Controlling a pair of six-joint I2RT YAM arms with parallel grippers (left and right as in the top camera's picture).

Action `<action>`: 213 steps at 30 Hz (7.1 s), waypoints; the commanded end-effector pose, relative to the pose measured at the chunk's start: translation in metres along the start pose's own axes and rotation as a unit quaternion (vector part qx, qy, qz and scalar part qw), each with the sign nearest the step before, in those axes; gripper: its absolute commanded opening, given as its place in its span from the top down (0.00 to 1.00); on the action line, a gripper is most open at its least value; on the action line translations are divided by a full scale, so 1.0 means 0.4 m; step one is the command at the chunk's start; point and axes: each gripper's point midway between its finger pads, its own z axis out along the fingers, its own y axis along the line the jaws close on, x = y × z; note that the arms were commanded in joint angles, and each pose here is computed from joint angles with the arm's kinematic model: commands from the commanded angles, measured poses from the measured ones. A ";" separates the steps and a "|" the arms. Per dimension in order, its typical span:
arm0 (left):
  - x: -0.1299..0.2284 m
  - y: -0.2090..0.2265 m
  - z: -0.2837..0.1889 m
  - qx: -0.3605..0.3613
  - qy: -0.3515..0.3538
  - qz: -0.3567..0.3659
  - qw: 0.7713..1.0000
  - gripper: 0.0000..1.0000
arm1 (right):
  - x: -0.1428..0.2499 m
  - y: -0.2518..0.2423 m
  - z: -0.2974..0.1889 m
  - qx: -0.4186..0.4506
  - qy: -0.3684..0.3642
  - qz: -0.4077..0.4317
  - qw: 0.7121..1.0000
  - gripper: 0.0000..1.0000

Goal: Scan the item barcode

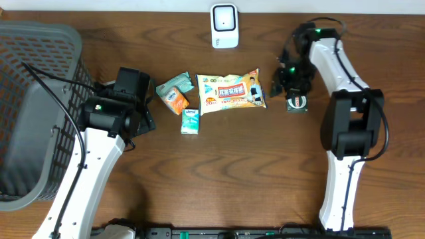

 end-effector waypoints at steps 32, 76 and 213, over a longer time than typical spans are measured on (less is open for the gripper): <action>-0.006 0.010 -0.005 -0.005 -0.006 -0.007 1.000 0.02 | -0.060 0.215 0.136 -0.100 -0.021 -0.099 0.990 0.20; -0.006 0.010 -0.005 -0.005 -0.006 -0.006 1.000 0.02 | -0.007 0.049 -0.342 0.397 -0.239 -0.028 0.886 0.98; -0.006 0.010 -0.005 -0.005 -0.006 -0.007 1.000 0.02 | -0.158 0.383 0.044 0.063 -0.337 -0.038 0.938 0.84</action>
